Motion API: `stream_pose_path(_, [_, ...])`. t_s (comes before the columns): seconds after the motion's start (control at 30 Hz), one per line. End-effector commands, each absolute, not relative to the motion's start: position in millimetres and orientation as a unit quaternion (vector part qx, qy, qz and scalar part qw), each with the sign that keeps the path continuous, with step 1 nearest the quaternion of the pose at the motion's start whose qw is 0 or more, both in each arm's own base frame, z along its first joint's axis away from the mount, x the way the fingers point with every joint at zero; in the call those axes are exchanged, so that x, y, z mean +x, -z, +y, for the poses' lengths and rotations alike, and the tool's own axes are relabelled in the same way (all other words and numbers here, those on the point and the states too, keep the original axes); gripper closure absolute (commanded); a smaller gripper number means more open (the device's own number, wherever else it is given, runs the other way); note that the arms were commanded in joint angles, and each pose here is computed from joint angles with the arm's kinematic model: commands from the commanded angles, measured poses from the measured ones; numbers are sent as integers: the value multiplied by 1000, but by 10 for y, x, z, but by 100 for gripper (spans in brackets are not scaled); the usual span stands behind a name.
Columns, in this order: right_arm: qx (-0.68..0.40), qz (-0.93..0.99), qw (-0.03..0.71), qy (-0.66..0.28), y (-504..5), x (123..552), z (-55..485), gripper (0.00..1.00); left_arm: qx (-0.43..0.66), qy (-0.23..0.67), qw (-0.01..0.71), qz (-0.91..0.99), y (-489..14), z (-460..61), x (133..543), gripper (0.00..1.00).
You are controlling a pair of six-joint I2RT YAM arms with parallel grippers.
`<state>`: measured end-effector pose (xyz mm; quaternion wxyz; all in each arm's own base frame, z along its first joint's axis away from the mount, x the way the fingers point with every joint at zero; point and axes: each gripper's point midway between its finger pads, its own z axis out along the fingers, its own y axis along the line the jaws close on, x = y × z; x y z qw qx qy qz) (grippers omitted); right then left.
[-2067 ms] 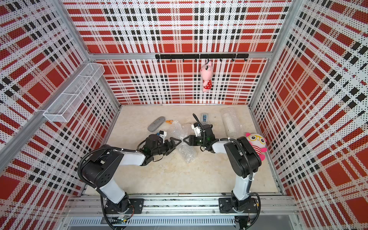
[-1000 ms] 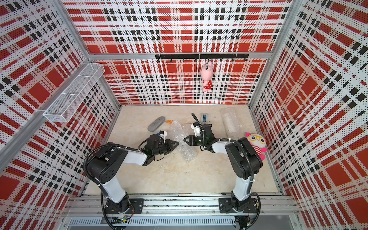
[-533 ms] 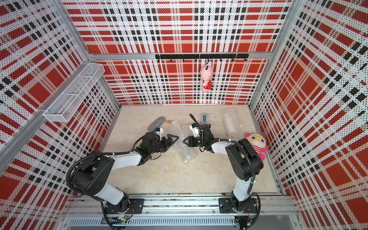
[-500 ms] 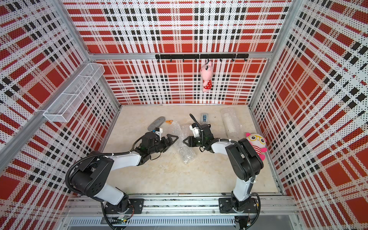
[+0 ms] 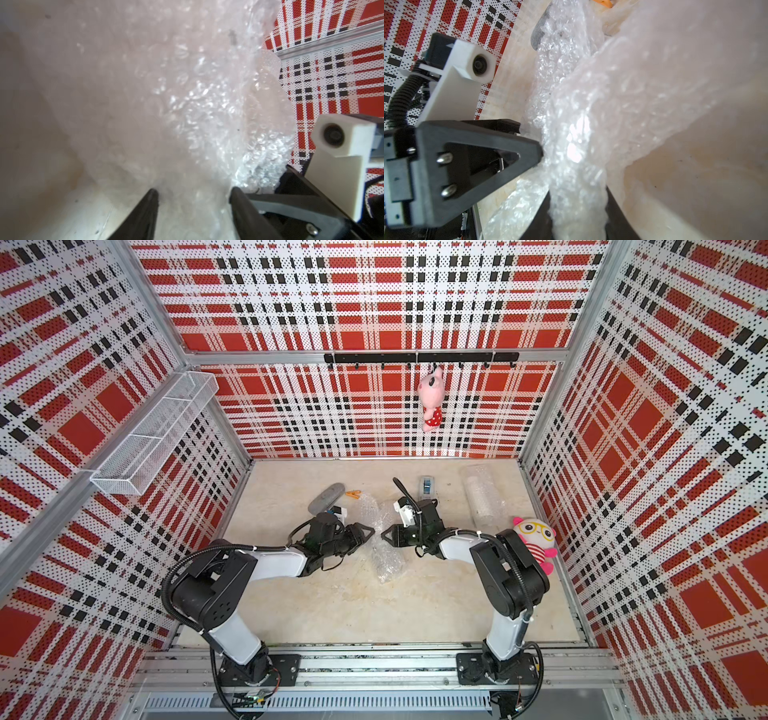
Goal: Wrap vases in bubble wrap
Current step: Stick the tape on the bubble wrap.
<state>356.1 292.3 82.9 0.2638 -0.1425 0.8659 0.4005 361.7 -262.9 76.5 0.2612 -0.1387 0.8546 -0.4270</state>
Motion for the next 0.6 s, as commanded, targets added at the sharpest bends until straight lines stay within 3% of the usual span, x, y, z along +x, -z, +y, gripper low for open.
stream_pose_path(0.0, [-150, 887, 216, -380, -595, 3364, 2915, 68, -129, 440, 276, 845, -887, -2652, 3634, 60])
stream_pose_path(0.13, [-150, 887, 213, -381, -571, 3373, 2927, 68, -134, 439, 279, 843, -901, -2624, 3635, 80])
stream_pose_path(0.33, [-145, 878, 217, -402, -700, 3410, 2996, 66, -127, 448, 275, 841, -951, -2742, 3623, 95])
stream_pose_path(0.37, [-144, 875, 218, -407, -741, 3414, 3010, 62, -125, 450, 276, 840, -974, -2754, 3617, 95])
stream_pose_path(0.43, [-146, 873, 222, -409, -851, 3431, 3023, 43, -124, 455, 279, 837, -1034, -2773, 3612, 96])
stream_pose_path(0.57, [-151, 884, 225, -382, -909, 3465, 2971, 15, -126, 460, 284, 832, -1120, -2791, 3586, 97])
